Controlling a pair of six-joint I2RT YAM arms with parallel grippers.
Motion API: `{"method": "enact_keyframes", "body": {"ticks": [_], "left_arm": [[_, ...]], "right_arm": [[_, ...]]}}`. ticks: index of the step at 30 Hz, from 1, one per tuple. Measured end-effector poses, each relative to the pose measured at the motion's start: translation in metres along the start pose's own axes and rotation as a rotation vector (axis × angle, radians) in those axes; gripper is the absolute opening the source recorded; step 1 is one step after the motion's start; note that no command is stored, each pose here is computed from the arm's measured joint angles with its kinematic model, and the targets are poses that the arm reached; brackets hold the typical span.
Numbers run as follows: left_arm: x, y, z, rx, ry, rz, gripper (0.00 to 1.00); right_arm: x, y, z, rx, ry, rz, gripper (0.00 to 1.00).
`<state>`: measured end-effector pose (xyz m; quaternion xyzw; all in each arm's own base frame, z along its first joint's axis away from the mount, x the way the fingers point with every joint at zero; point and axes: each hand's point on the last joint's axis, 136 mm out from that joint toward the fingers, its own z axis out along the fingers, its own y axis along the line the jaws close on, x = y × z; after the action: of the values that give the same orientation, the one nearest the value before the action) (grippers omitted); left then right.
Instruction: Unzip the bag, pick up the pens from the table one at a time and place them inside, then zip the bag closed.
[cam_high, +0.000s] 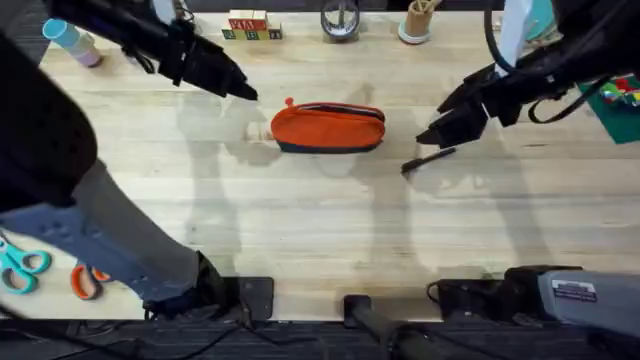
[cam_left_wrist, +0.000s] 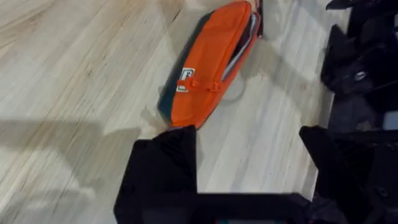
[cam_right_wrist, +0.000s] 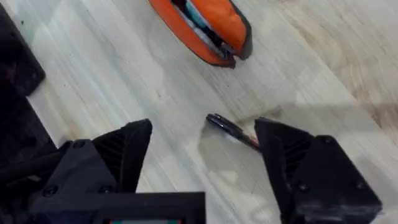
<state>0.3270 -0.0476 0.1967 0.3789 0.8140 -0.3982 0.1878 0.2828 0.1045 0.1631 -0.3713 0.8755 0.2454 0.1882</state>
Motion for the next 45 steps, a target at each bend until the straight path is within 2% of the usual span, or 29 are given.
{"method": "enact_keyframes", "body": {"ticks": [6,13,19,23,25,30,36,45], "left_arm": [[-0.008,-0.03,-0.013,-0.093,0.054,0.056,0.999],[-0.015,-0.05,-0.014,-0.216,0.145,0.08,0.999],[-0.021,-0.074,-0.003,-0.237,0.189,0.069,0.999],[-0.026,-0.076,0.007,-0.267,0.17,0.073,0.999],[-0.021,-0.073,0.014,-0.281,0.157,0.055,0.999],[0.013,-0.065,0.034,-0.304,0.156,-0.044,0.999],[0.045,-0.069,0.043,-0.34,0.183,-0.114,0.999],[0.051,-0.069,0.04,-0.374,0.193,-0.126,0.995]], "right_arm": [[0.0,0.0,0.0,0.0,0.0,0.0,0.996],[0.0,0.0,0.0,0.0,0.0,0.0,0.996],[0.0,0.0,0.0,0.0,0.0,0.0,0.996],[0.0,0.0,0.0,0.0,0.0,0.0,0.996],[0.0,0.0,0.0,0.0,0.0,0.0,0.996],[0.0,0.0,0.0,0.0,0.0,0.0,0.996],[0.0,0.0,0.0,0.0,0.0,0.0,0.996],[0.0,0.0,0.0,0.0,0.0,0.0,0.996]]}}
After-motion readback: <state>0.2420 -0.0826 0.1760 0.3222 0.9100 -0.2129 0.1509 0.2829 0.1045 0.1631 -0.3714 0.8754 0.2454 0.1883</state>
